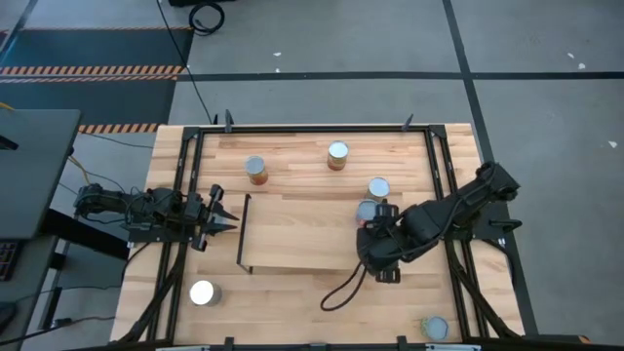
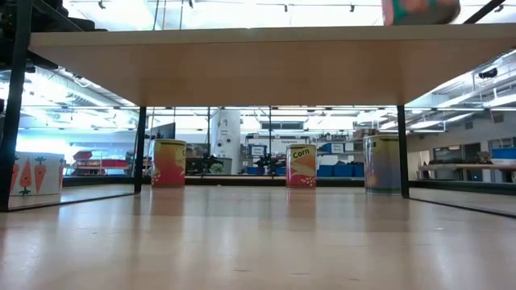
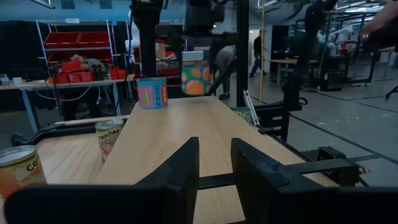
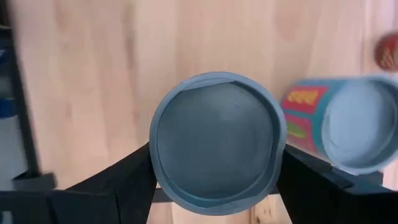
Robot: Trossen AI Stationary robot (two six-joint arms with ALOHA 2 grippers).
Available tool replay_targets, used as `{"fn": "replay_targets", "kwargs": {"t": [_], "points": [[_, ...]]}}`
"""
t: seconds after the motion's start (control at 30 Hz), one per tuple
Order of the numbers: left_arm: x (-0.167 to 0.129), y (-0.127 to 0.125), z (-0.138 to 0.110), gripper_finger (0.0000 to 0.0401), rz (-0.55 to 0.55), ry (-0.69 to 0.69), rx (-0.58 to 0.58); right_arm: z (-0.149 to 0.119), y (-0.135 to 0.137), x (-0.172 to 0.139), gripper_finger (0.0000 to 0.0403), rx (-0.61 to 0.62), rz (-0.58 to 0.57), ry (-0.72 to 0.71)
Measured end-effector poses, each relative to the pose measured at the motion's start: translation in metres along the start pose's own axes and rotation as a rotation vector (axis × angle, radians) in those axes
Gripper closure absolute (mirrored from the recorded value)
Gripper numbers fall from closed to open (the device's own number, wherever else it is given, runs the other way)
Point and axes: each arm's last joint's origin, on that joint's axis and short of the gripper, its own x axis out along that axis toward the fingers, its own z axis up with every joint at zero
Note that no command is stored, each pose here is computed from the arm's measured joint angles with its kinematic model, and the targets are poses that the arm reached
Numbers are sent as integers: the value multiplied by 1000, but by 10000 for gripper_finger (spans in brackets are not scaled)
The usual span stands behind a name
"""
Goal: Pick and place cans onto a shelf
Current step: Put the small canned oranges on the shelf, then adjust the small cans on the shelf
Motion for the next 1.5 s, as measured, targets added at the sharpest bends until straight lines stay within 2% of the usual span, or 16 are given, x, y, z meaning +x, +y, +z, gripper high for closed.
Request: {"fn": "replay_targets", "kwargs": {"t": [0.23,0.43,0.63,0.77,0.9,1.1,1.5], "points": [[0,0,0,303,0,0,0,-5,-2,13,89,69,56,-93],[0,0,0,303,0,1,0,-7,-5,15,69,50,50,-63],[0,0,0,303,0,1,0,1,-9,-7,60,44,129,-125],[0,0,0,303,0,1,0,2,-19,-18,62,21,46,-154],[0,0,0,303,0,2,0,5,-37,-16,74,20,-14,-124],[0,0,0,303,0,1,0,14,-48,6,87,-13,100,-58],[0,0,0,303,0,1,0,17,-59,12,45,-20,118,-32]]}}
